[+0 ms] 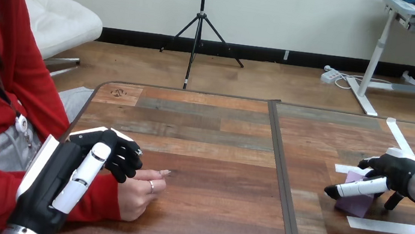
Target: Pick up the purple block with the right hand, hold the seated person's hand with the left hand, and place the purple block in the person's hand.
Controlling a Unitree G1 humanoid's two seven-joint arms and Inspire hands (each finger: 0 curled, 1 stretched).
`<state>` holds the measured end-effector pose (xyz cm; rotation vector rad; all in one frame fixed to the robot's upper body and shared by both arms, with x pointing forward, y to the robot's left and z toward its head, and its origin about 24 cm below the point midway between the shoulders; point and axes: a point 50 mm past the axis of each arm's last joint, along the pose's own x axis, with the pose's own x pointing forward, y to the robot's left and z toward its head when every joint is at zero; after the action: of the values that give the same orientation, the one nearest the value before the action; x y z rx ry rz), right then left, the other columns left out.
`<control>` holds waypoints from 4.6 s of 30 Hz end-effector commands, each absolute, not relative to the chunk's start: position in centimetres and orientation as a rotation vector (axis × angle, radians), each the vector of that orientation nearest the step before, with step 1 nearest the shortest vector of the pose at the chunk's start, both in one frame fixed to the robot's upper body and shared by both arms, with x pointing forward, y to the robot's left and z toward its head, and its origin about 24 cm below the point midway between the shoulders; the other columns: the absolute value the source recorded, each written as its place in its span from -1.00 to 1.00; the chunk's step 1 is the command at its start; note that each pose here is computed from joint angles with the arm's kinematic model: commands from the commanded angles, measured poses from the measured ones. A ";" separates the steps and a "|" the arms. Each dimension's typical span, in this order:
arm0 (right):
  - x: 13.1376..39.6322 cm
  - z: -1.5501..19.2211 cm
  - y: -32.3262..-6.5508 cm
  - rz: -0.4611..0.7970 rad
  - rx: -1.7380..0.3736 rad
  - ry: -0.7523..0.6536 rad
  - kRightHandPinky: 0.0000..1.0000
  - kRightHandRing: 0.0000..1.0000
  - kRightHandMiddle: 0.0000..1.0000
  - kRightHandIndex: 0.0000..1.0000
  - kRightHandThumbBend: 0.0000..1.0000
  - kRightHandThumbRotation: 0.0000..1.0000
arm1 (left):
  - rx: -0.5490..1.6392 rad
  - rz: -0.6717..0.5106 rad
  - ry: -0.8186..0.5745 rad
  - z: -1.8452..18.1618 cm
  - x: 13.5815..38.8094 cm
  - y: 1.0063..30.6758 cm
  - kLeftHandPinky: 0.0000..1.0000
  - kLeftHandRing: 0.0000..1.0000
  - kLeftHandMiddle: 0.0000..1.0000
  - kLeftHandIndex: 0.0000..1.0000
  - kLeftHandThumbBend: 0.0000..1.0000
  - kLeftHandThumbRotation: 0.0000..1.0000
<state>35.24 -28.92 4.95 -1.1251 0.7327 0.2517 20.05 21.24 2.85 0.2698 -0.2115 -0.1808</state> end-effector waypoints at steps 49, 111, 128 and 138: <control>35.5 5.6 -29.2 0.216 -1.277 0.635 0.34 0.48 0.52 0.46 0.82 -0.81 | 0.295 -0.191 -0.280 4.6 20.9 21.5 -0.15 -0.04 0.01 -0.01 -0.14 1.00; 35.2 4.7 -28.7 0.142 -1.247 0.511 -0.06 0.06 0.11 -0.04 0.36 -1.00 | 0.322 -0.193 -0.290 4.9 21.0 21.7 -0.15 -0.05 0.01 -0.01 -0.21 1.00; 35.3 4.9 -28.7 0.116 -1.236 0.490 -0.18 -0.05 0.04 -0.03 0.40 -1.00 | 0.428 -0.179 -0.322 5.0 21.0 21.7 -0.11 -0.04 0.01 -0.01 -0.23 0.84; 35.4 5.1 -28.5 0.119 -1.213 0.456 -0.12 0.01 0.07 -0.03 0.40 -1.00 | 0.751 -0.158 -0.334 5.5 20.6 22.1 -0.02 0.13 0.16 0.14 0.25 0.28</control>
<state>34.30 -29.06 3.47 -1.2304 0.5559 0.1560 19.95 21.36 3.32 0.5807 -0.2379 -0.1852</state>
